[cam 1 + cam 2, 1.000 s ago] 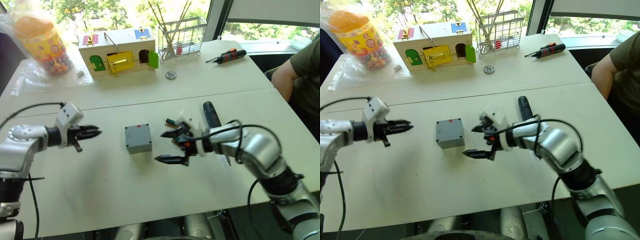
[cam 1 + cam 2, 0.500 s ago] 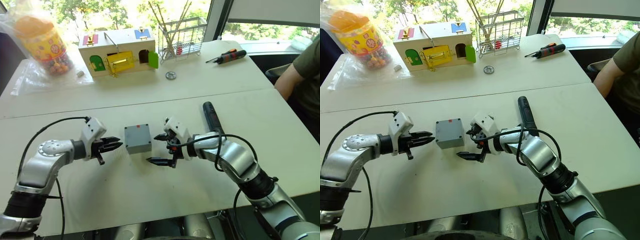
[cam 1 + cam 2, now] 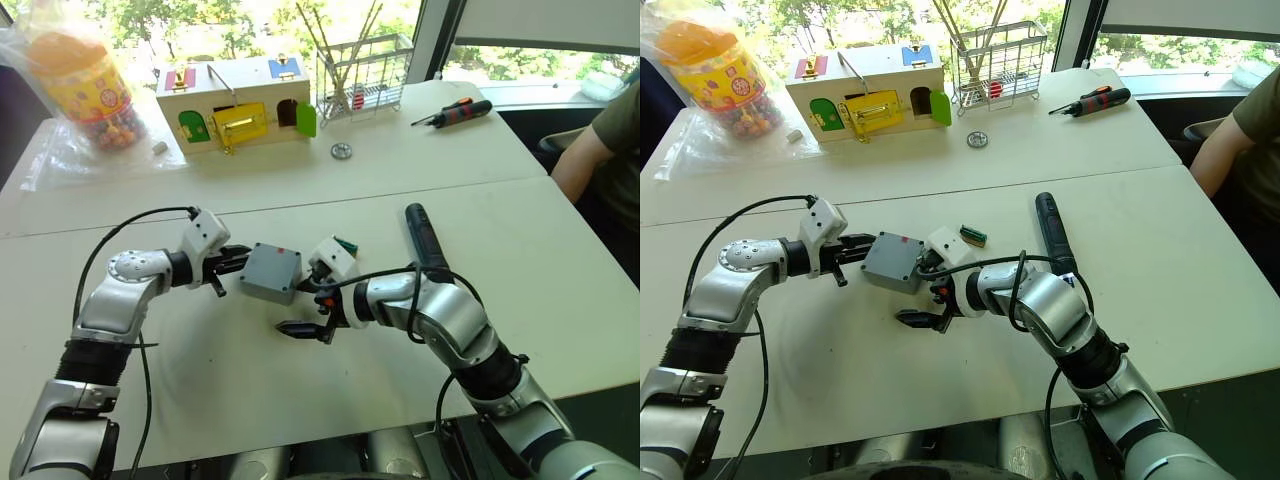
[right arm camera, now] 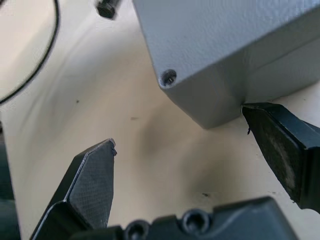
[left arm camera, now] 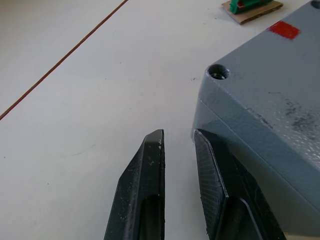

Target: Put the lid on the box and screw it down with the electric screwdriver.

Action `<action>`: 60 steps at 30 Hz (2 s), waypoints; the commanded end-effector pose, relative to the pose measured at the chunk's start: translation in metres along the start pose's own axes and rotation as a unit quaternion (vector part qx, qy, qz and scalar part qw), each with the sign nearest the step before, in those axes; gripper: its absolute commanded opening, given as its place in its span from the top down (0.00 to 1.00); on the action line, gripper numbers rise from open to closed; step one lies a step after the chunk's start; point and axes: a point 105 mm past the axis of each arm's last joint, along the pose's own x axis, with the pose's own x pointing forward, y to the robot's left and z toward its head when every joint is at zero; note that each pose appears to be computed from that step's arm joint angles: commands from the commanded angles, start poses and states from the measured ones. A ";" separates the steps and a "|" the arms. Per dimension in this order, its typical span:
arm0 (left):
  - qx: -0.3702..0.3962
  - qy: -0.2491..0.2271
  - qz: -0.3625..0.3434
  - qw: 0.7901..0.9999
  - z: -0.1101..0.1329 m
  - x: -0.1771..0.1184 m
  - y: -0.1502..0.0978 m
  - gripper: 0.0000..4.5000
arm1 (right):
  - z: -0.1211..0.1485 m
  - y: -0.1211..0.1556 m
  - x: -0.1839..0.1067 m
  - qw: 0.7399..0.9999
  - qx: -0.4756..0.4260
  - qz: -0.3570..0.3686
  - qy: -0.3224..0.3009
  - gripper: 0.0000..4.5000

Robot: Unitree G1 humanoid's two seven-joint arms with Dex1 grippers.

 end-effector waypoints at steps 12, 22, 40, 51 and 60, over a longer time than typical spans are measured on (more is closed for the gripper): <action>-0.032 0.083 -0.093 0.992 -0.021 -0.062 -0.046 0.79 | 0.023 -0.052 -0.026 0.979 -0.201 -0.035 -0.027 0.01; -0.048 0.052 -0.069 0.995 -0.016 -0.048 -0.060 0.79 | 0.020 -0.048 0.009 0.975 -0.215 0.058 -0.010 0.01; 0.007 0.015 -0.013 1.000 -0.004 -0.025 -0.017 0.79 | 0.016 -0.016 0.002 0.981 -0.180 0.067 -0.023 0.01; 0.018 0.037 -0.029 0.999 0.022 -0.066 0.003 0.79 | 0.046 -0.053 -0.071 0.988 -0.099 -0.053 -0.109 0.01; 0.003 -0.069 -0.114 0.991 0.082 -0.035 -0.040 0.79 | 0.022 -0.099 -0.074 0.975 -0.087 -0.164 -0.124 0.24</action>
